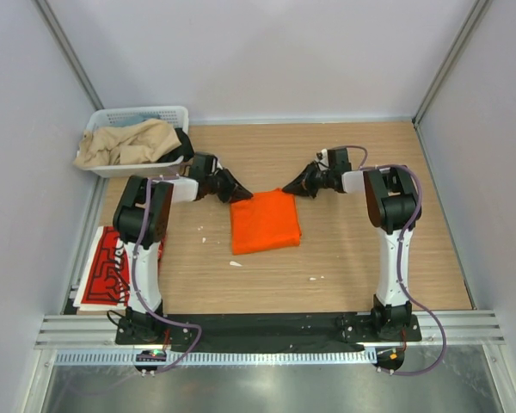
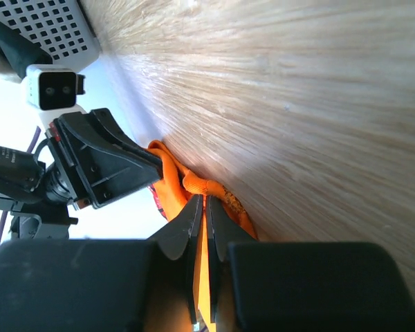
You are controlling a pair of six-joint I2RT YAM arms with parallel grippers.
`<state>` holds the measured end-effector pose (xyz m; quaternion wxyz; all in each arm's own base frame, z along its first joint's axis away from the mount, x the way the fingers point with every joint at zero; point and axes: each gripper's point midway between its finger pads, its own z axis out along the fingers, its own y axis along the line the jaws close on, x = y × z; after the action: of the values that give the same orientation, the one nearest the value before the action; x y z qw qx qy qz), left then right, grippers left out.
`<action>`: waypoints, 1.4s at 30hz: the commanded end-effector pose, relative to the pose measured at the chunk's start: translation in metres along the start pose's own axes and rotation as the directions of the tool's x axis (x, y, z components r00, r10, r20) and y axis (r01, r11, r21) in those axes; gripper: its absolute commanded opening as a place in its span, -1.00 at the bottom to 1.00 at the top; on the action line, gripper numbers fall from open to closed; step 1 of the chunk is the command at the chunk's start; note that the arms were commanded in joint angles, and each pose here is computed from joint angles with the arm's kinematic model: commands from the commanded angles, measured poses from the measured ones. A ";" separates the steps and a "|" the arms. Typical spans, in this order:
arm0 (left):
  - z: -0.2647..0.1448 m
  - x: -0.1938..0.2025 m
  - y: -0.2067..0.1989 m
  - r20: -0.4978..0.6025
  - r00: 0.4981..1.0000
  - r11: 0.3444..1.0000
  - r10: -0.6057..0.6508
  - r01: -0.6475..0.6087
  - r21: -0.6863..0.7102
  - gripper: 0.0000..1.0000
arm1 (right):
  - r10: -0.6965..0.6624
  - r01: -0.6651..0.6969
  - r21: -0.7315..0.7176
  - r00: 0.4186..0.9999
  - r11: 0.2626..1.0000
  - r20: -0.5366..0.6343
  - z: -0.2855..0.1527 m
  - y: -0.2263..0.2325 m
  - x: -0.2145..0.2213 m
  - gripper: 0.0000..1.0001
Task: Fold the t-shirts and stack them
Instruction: Fold the tshirt
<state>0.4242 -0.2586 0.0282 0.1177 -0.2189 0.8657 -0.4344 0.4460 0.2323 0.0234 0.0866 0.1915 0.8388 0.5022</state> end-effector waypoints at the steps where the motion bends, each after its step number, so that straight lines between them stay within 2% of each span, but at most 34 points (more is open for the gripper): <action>1: -0.003 -0.015 0.018 0.015 1.000 0.998 0.027 -0.026 -0.064 -0.71 | 0.020 -0.024 0.073 0.999 0.997 0.048 -0.002 -0.019 -0.017 -0.77; 4: -0.013 -0.023 0.017 0.025 0.999 0.996 0.025 -0.023 -0.081 -0.71 | -0.013 0.009 0.090 0.999 0.996 0.040 -0.010 -0.011 -0.022 -0.76; 7: -0.030 -0.023 -0.003 0.020 0.997 0.993 0.079 -0.077 -0.095 -0.55 | -0.080 0.076 0.123 0.996 0.990 0.026 -0.018 -0.001 -0.024 -0.73; 8: -0.041 -0.025 -0.020 0.048 0.991 0.989 0.123 -0.118 -0.093 -0.41 | -0.097 0.093 0.139 0.995 0.986 0.025 -0.025 0.008 -0.025 -0.70; 9: -0.049 -0.030 -0.032 0.067 0.981 0.979 0.184 -0.177 -0.097 -0.36 | -0.118 0.112 0.151 0.993 0.982 0.027 -0.029 0.012 -0.026 -0.69; 10: -0.057 -0.025 -0.031 0.052 0.979 0.972 0.199 -0.190 -0.138 -0.30 | -0.145 0.134 0.184 0.988 0.974 0.050 -0.034 0.014 -0.031 -0.68; 12: -0.078 -0.029 -0.050 0.099 0.958 0.953 0.268 -0.249 -0.174 -0.11 | -0.212 0.195 0.225 0.976 0.955 0.054 -0.048 0.025 -0.033 -0.63; 16: -0.109 -0.020 -0.062 0.115 0.937 0.933 0.329 -0.303 -0.195 -0.05 | -0.288 0.265 0.274 0.956 0.925 0.049 -0.066 0.042 -0.029 -0.47; 19: -0.111 -0.003 -0.066 0.103 0.944 0.944 0.313 -0.298 -0.140 -0.17 | -0.327 0.311 0.251 0.945 0.917 0.025 -0.076 0.059 -0.007 -0.36; 21: -0.099 0.017 -0.063 0.067 0.957 0.956 0.282 -0.274 -0.106 -0.29 | -0.336 0.339 0.171 0.941 0.925 -0.045 -0.071 0.070 0.029 -0.33; 22: -0.089 0.022 -0.075 0.057 0.956 0.957 0.289 -0.288 -0.027 -0.33 | -0.336 0.343 0.143 0.939 0.928 -0.075 -0.069 0.071 0.043 -0.33; 24: -0.073 0.038 -0.086 0.018 0.967 0.966 0.254 -0.254 0.048 -0.49 | -0.313 0.328 0.115 0.941 0.938 -0.130 -0.068 0.059 0.074 -0.37; 28: -0.039 0.047 -0.114 -0.013 0.964 0.952 0.264 -0.258 0.167 -0.65 | -0.287 0.298 0.065 0.947 0.952 -0.142 -0.077 0.045 0.105 -0.78; 31: -0.011 0.048 -0.124 -0.033 0.966 0.948 0.255 -0.243 0.204 -0.67 | -0.267 0.265 -0.035 0.946 0.964 -0.183 -0.074 0.044 0.124 -0.93; 32: 0.006 0.051 -0.111 -0.068 0.971 0.958 0.231 -0.214 0.193 -0.68 | -0.264 0.258 -0.056 0.945 0.965 -0.194 -0.069 0.039 0.125 -0.96; 35: 0.029 0.048 -0.102 -0.086 0.983 0.969 0.163 -0.142 0.204 -0.74 | -0.240 0.222 -0.099 0.940 0.970 -0.243 -0.056 0.031 0.132 -0.98; 42: 0.058 0.042 -0.058 -0.095 0.992 0.993 0.083 -0.075 0.095 -0.81 | -0.169 0.154 -0.073 0.936 0.985 -0.308 -0.042 -0.001 0.139 -0.98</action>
<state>0.4093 -0.3458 0.0311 0.0827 -0.1555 0.8669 -0.4663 0.3067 0.2490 0.0454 -0.0005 0.0556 0.8569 0.5124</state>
